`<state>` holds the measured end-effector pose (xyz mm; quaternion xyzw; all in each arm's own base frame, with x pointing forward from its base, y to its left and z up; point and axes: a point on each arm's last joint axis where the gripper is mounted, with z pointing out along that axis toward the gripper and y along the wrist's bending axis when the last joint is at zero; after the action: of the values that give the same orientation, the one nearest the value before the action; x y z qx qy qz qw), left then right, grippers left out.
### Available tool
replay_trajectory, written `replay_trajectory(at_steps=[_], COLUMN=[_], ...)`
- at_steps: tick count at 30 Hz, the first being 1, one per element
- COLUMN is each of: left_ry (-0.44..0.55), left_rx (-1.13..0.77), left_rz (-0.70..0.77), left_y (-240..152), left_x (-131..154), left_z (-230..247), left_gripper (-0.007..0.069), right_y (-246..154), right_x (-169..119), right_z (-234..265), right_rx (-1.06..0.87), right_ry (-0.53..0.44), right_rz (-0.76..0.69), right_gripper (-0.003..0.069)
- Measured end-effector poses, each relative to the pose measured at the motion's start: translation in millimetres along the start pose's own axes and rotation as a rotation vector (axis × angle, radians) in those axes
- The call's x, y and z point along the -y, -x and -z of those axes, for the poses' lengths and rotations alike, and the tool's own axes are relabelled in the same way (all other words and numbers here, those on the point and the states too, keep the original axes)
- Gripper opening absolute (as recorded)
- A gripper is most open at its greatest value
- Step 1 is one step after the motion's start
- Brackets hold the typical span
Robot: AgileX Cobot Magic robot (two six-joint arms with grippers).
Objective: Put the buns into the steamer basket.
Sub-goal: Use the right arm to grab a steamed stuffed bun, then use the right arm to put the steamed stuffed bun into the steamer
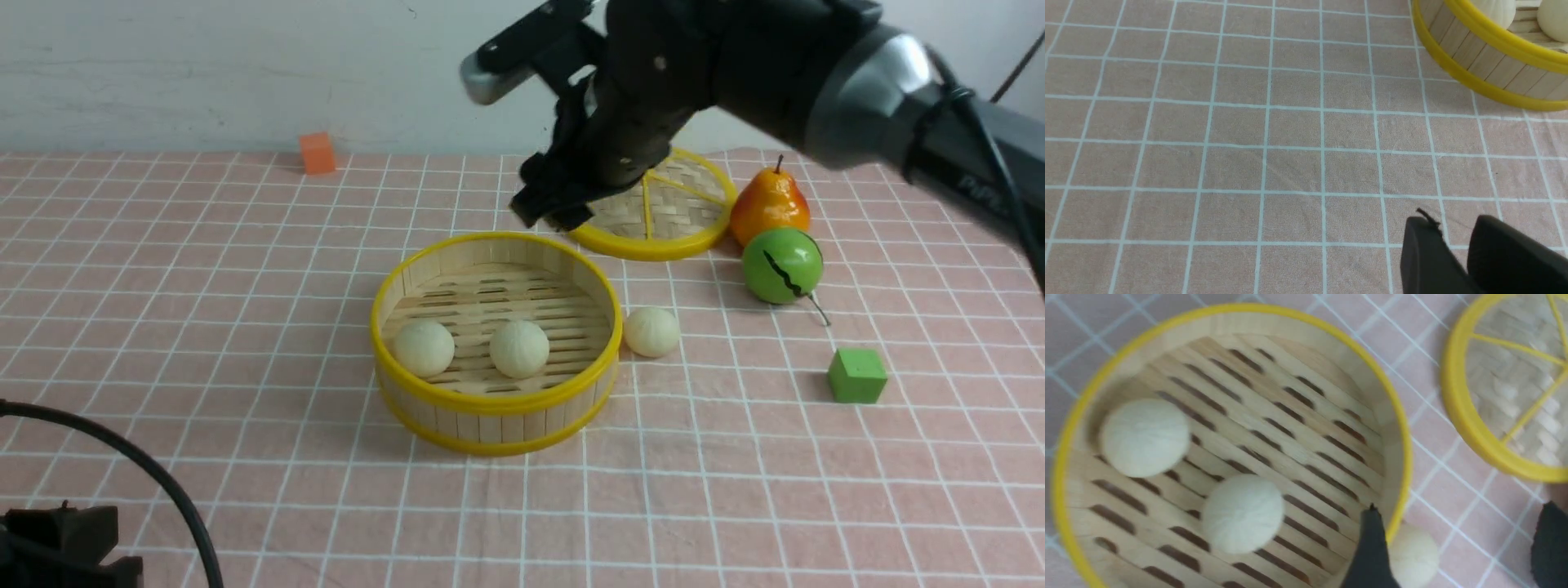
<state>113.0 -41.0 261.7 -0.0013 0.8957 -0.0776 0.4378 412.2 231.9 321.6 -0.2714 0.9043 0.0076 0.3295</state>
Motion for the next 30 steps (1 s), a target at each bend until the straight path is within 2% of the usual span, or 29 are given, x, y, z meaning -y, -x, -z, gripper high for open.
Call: replay_trajectory(at_steps=[4, 6, 10, 14, 16, 17, 19, 21, 22, 23, 27, 30], left_ry=[0.001, 0.001, -0.004, -0.006, -0.009, -0.009, -0.009, -0.009, -0.009, -0.008, -0.007, -0.003], left_rx=[0.001, 0.001, 0.004, 0.006, 0.010, 0.011, 0.012, 0.012, 0.012, 0.013, 0.013, 0.018], left_rz=[-0.002, -0.002, -0.002, -0.002, -0.003, -0.004, -0.006, -0.006, -0.006, -0.007, -0.008, -0.017], left_y=[0.1, 0.1, 0.4, 0.6, 0.9, 0.9, 1.0, 1.0, 1.0, 1.1, 1.2, 1.4], left_x=[-0.1, -0.1, 0.3, 0.6, 0.8, 0.8, 0.8, 0.8, 0.8, 0.7, 0.7, 0.3], left_z=[0.0, 0.0, 0.0, 0.0, 0.0, 0.0, 0.0, 0.0, 0.0, 0.0, 0.0, -0.1], left_gripper=[0.0164, 0.0164, 0.0164, 0.0165, 0.0165, 0.0165, 0.0165, 0.0165, 0.0165, 0.0167, 0.0174, 0.0176], right_y=[-28.3, -39.8, -57.9, -61.8, -65.4, -65.8, -68.9, -66.6, -66.2, -58.5, -30.5, -4.0], right_x=[49.9, 59.3, 66.7, 64.6, 62.7, 62.5, 61.5, 62.2, 62.3, 64.4, 66.2, 50.8], right_z=[-43.0, -62.0, -96.2, -110.3, -121.5, -122.2, -128.0, -126.0, -125.4, -117.3, -85.1, -54.0], right_rx=[-0.160, -0.213, -0.281, -0.279, -0.278, -0.280, -0.294, -0.292, -0.291, -0.272, -0.181, -0.081], right_ry=[0.004, 0.028, 0.091, 0.103, 0.109, 0.110, 0.119, 0.122, 0.122, 0.122, 0.113, 0.121], right_rz=[-0.195, -0.247, -0.337, -0.351, -0.340, -0.338, -0.300, -0.276, -0.273, -0.253, -0.195, -0.125], right_gripper=[0.0484, 0.0484, 0.0484, 0.0465, 0.0404, 0.0397, 0.0244, 0.0140, 0.0114, 0.0034, 0.0010, 0.0010])
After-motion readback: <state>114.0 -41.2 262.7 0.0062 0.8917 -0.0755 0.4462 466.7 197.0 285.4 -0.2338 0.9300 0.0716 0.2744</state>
